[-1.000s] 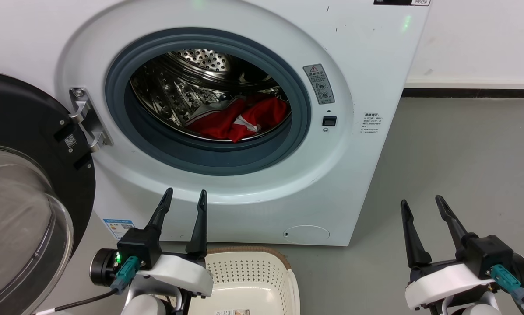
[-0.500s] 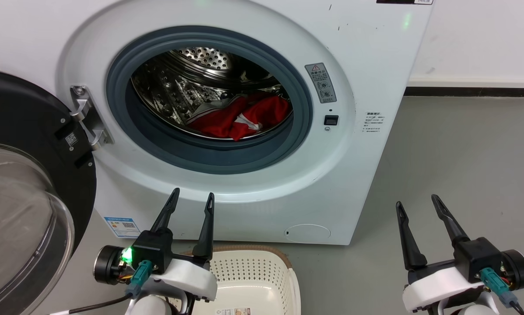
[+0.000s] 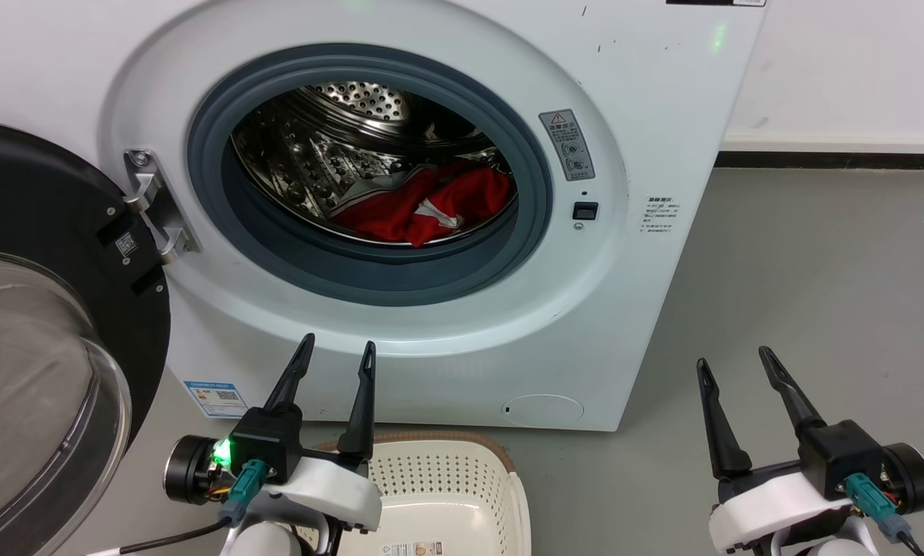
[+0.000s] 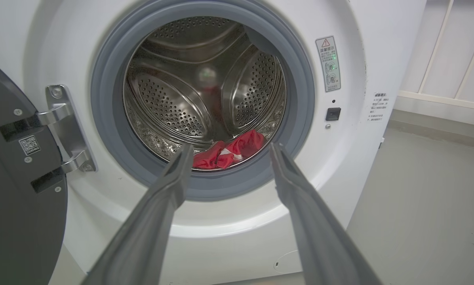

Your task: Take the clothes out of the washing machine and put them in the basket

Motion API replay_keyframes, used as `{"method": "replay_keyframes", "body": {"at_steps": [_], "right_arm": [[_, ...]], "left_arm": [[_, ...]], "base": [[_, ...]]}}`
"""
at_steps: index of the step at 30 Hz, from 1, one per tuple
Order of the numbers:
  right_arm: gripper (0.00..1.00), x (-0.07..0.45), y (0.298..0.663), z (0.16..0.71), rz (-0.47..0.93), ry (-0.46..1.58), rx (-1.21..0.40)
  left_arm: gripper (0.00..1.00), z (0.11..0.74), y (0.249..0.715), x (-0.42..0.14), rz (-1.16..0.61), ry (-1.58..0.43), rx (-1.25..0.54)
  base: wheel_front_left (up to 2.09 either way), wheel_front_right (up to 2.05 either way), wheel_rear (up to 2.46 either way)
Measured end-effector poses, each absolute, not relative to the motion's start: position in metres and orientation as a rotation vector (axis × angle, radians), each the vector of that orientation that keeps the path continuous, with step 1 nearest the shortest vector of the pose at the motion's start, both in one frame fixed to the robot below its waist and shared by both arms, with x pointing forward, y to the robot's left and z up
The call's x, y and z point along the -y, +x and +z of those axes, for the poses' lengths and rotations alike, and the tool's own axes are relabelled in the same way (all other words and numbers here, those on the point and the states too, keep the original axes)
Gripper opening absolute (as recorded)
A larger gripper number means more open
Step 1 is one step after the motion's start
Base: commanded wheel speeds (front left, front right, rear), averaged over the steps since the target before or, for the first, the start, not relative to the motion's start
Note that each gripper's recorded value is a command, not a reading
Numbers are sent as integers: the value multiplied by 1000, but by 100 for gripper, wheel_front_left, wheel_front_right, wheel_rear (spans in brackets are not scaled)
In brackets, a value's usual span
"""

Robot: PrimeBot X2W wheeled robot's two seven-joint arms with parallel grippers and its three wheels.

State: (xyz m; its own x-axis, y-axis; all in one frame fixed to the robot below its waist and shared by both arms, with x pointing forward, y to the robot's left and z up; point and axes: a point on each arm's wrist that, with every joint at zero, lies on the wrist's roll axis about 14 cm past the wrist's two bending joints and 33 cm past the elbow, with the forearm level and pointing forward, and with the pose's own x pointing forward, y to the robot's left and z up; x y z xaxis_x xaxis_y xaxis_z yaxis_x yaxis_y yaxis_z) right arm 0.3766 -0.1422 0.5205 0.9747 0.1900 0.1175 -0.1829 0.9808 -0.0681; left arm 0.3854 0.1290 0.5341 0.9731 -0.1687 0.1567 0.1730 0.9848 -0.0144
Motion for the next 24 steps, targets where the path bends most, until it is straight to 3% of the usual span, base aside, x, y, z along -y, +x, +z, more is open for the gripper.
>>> {"method": "replay_keyframes", "body": {"at_steps": [12, 24], "right_arm": [[100, 138, 382, 514, 201, -49, 107], [100, 143, 420, 491, 186, -35, 55]], "left_arm": [[100, 536, 400, -130, -165, -29, 159], [100, 507, 483, -118, -192, -37, 95]], "base": [[0, 0, 0], [0, 0, 0]]}}
